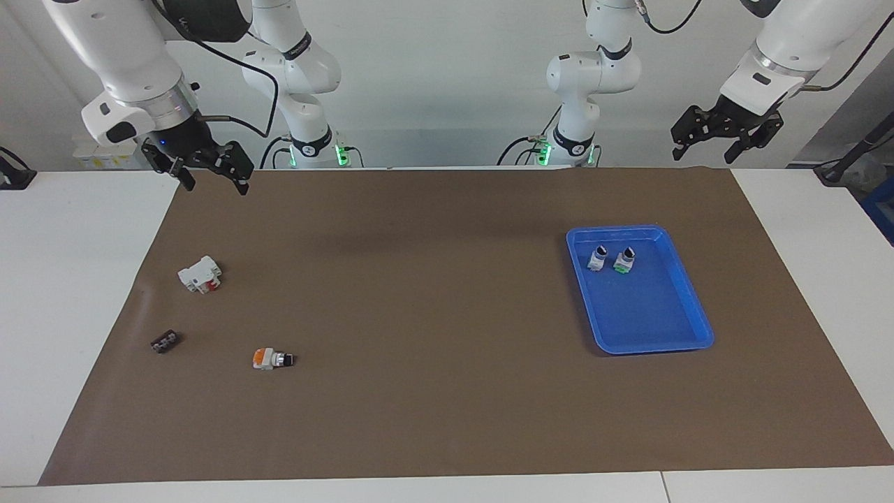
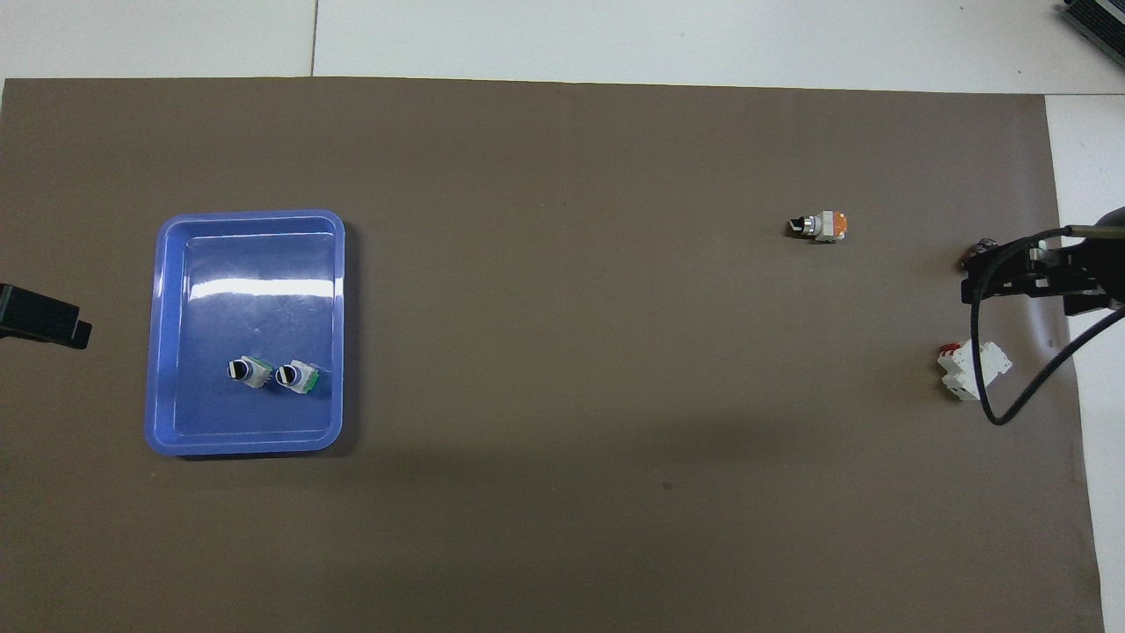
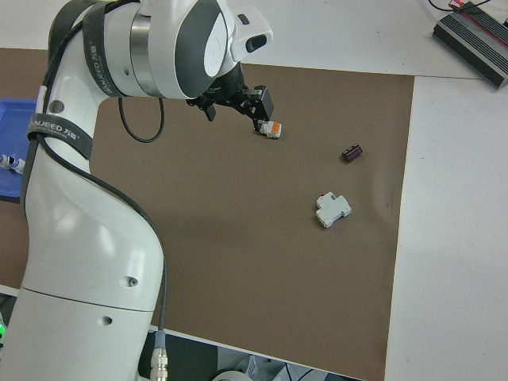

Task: Turn and place switch with both arms

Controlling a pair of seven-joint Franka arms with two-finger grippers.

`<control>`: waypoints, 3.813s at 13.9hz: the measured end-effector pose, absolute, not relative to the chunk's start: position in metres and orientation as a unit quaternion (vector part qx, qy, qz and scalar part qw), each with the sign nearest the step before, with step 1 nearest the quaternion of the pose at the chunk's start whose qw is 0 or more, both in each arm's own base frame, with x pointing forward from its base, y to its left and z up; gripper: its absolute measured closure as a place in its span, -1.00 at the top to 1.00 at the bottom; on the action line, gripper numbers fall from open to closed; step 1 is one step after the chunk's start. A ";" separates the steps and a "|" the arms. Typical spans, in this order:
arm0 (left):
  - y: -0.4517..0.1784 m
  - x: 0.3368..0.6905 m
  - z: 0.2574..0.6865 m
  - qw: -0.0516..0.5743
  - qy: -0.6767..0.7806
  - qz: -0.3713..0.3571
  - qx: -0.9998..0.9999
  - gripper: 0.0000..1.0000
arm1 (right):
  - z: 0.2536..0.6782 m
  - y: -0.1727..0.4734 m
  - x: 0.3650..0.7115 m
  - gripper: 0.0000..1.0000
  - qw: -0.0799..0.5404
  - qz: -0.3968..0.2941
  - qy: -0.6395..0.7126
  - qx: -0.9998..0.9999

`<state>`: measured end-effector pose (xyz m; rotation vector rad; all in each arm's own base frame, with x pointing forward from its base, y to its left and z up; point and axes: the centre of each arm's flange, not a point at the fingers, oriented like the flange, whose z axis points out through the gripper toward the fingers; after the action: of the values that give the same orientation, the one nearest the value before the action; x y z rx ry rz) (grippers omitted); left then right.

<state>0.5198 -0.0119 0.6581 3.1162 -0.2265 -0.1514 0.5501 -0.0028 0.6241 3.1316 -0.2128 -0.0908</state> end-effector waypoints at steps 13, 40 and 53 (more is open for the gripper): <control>-0.012 0.520 0.658 0.007 -0.072 -0.048 0.996 1.00 | 0.624 -0.003 0.550 1.00 0.001 -0.029 -0.068 0.997; -0.012 0.520 0.658 0.007 -0.072 -0.048 0.996 1.00 | 0.442 0.024 0.648 1.00 -0.002 0.058 0.360 0.931; -0.012 0.520 0.658 0.007 -0.072 -0.048 0.996 1.00 | 0.303 -0.002 0.688 1.00 0.031 0.077 0.676 0.733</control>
<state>0.5198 -0.0119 0.6581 3.1162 -0.2265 -0.1514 0.6879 -0.0019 0.3029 2.2566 2.0811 0.2362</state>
